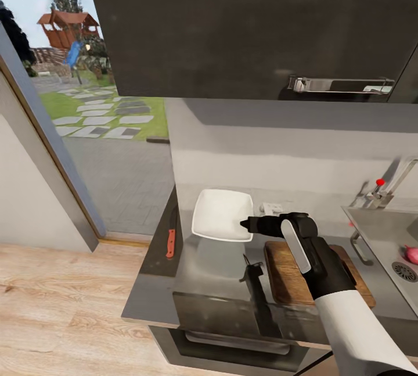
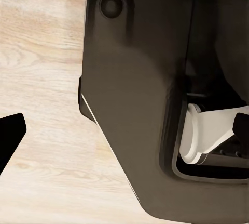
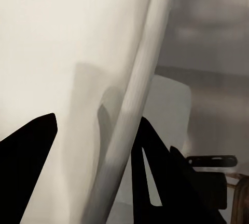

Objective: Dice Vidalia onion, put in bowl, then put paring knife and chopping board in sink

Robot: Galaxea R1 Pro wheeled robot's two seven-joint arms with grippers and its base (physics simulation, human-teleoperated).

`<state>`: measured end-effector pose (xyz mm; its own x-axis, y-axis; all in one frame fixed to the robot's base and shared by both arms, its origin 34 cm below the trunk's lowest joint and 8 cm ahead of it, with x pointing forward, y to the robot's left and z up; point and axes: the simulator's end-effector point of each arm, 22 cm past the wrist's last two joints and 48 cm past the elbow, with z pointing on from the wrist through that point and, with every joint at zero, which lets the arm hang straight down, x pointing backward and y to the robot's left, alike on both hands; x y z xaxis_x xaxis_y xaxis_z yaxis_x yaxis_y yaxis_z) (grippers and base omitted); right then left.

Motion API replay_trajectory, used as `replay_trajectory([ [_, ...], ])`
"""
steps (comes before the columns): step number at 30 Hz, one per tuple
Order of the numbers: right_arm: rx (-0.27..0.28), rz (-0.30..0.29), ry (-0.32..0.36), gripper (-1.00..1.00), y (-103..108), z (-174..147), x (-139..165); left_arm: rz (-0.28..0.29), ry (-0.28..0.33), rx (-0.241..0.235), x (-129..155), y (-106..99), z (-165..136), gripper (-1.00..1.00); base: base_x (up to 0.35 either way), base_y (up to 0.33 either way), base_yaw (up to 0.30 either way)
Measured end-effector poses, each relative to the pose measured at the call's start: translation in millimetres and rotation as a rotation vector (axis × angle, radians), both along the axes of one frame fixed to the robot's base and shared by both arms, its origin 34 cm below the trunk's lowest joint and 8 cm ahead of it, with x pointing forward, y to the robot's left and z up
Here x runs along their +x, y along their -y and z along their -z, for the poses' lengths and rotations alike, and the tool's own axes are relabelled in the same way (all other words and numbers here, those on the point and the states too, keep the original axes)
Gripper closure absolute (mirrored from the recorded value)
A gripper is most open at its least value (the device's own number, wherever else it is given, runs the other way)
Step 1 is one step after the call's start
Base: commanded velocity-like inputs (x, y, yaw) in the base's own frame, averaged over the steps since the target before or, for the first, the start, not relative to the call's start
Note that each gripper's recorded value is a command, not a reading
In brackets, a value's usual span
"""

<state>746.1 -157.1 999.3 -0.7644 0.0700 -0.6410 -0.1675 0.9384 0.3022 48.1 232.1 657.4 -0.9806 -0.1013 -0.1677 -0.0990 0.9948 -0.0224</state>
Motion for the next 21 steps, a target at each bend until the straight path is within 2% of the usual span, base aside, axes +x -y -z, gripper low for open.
replay_trajectory([
  [9,-0.006,0.001,-0.003,1.0,1.8,0.8,-0.4,0.0,0.0,0.0,0.1,0.0,0.0,-1.0,0.0,0.0,0.0],
  [16,-0.013,0.004,-0.008,1.0,3.2,2.9,-1.1,0.001,0.001,0.0,0.0,0.1,-0.1,-1.0,0.149,0.0,0.0],
  [21,-0.015,0.004,-0.022,1.0,3.7,8.6,-2.6,0.001,0.001,0.0,0.1,0.1,0.0,-1.0,0.043,0.0,0.0],
])
